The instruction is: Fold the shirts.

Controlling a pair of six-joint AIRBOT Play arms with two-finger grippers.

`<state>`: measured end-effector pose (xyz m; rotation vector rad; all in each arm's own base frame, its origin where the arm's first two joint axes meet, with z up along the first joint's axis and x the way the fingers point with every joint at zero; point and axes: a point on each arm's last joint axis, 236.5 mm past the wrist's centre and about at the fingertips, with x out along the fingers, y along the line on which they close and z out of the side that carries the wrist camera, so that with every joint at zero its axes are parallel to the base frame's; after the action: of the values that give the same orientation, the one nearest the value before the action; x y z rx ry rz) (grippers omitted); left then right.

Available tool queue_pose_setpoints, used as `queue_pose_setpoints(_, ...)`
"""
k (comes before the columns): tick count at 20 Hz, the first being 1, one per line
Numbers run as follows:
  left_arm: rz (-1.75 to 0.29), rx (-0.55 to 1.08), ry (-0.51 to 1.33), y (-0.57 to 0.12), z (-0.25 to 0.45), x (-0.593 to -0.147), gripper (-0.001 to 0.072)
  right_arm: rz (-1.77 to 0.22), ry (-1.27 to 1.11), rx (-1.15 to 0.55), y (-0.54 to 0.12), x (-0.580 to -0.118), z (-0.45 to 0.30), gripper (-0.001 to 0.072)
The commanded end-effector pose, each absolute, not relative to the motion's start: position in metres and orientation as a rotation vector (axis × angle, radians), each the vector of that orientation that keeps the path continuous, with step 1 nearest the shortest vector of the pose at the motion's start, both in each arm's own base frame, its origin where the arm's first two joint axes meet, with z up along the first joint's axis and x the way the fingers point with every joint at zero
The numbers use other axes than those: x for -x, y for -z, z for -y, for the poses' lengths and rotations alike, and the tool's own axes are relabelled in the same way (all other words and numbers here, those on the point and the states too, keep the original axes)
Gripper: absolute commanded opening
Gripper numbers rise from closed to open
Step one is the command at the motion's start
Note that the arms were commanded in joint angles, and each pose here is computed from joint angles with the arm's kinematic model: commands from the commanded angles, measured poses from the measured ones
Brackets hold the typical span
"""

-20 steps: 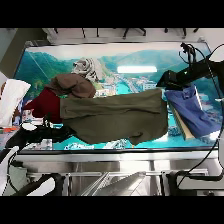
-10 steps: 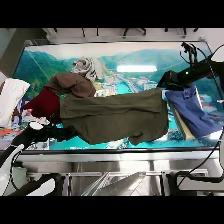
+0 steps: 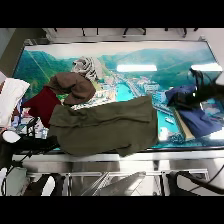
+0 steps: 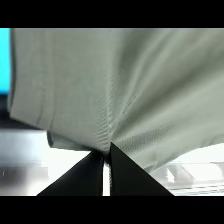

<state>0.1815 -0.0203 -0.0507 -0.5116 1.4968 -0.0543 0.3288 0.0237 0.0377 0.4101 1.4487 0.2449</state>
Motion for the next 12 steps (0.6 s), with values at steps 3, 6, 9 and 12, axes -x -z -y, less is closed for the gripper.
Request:
queue_pose_setpoints(3, -1.557, 0.522, 0.031, 0.038, 0.023, -0.154, 0.0017, -1.519, -0.226, -0.607, 0.021, -0.255, -0.029, 0.0582)
queue_pose_setpoints(6, -1.625, 0.511, 0.069, 0.043, 0.031, -0.147, 0.0017, -1.561, -0.232, -0.641, 0.051, -0.227, -0.040, 0.0582)
queue_pose_setpoints(9, -1.673, 0.521, 0.079, 0.049, 0.033, -0.144, 0.0017, -1.524, -0.222, -0.711, 0.071, -0.230, -0.049, 0.0583)
queue_pose_setpoints(12, -1.692, 0.528, 0.079, 0.051, 0.033, -0.143, 0.0017, -1.465, -0.246, -0.785, 0.080, -0.248, -0.059, 0.0583)
